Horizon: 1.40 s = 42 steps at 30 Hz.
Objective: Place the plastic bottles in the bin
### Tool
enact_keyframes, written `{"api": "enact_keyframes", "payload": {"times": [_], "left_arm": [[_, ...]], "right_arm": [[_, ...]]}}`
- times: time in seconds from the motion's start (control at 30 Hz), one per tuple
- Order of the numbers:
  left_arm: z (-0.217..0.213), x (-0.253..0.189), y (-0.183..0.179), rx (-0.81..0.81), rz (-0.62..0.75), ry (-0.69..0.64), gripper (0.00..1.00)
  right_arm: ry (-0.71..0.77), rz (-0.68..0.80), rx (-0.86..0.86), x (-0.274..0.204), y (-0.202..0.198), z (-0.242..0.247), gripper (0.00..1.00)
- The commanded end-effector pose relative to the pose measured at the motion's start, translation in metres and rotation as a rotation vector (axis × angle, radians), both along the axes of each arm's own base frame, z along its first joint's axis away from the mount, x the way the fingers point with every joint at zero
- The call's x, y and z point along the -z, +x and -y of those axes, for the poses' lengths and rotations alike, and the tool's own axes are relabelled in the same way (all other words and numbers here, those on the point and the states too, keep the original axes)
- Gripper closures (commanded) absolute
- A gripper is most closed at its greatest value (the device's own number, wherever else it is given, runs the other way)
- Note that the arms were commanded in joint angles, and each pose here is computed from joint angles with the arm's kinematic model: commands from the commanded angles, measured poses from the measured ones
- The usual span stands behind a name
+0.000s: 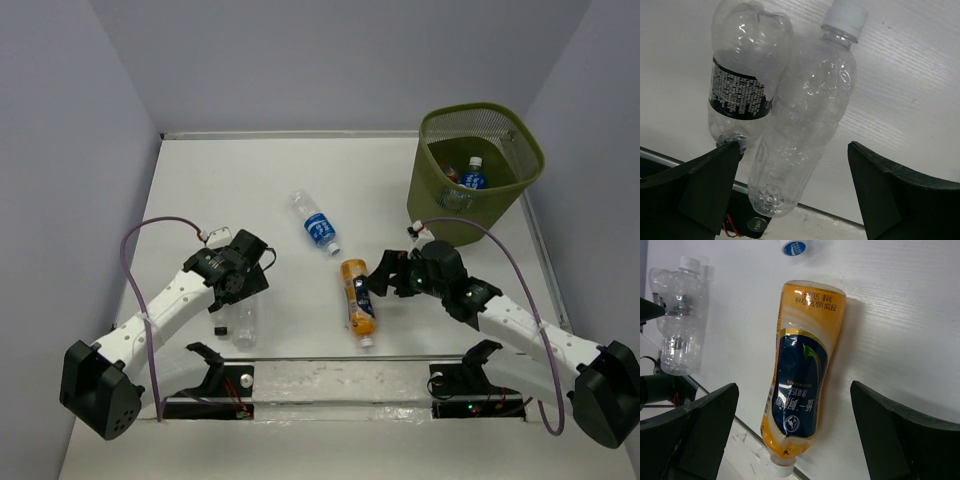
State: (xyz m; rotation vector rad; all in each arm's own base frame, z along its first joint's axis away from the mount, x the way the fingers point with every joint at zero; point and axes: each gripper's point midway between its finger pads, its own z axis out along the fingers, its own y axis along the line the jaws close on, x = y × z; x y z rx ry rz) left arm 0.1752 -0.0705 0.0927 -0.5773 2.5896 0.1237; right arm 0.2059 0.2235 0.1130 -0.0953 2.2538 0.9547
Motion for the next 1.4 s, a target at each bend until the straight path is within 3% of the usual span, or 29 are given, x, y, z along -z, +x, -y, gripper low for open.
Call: {"api": "enact_keyframes", "payload": {"times": [0.0,0.63,1.0,1.1,1.17,1.23,1.37], "left_arm": [[0.006,0.010,0.011,0.052,-0.027,0.016,0.01],[0.026,0.040,0.010,0.134,-0.137,-0.026,0.05],[0.044,0.043,0.010,0.207,-0.124,-0.098,0.09],[0.049,0.046,0.010,0.225,-0.120,-0.116,0.10],[0.051,0.048,0.009,0.238,-0.122,-0.123,0.11],[0.056,0.051,0.009,0.256,-0.120,-0.148,0.19],[0.066,0.052,0.011,0.287,-0.100,-0.188,0.33]], "right_arm": [[-0.022,0.106,-0.008,-0.022,0.025,-0.017,0.01],[-0.279,0.050,0.017,0.038,0.048,-0.035,0.03],[-0.367,0.006,0.100,0.051,0.045,-0.012,0.37],[-0.387,-0.001,0.121,0.050,0.040,-0.001,0.55],[-0.379,0.013,0.138,0.041,0.038,0.005,0.61],[-0.383,0.017,0.153,0.035,0.035,0.011,0.69],[-0.322,0.094,0.183,-0.015,0.031,0.020,0.77]]}}
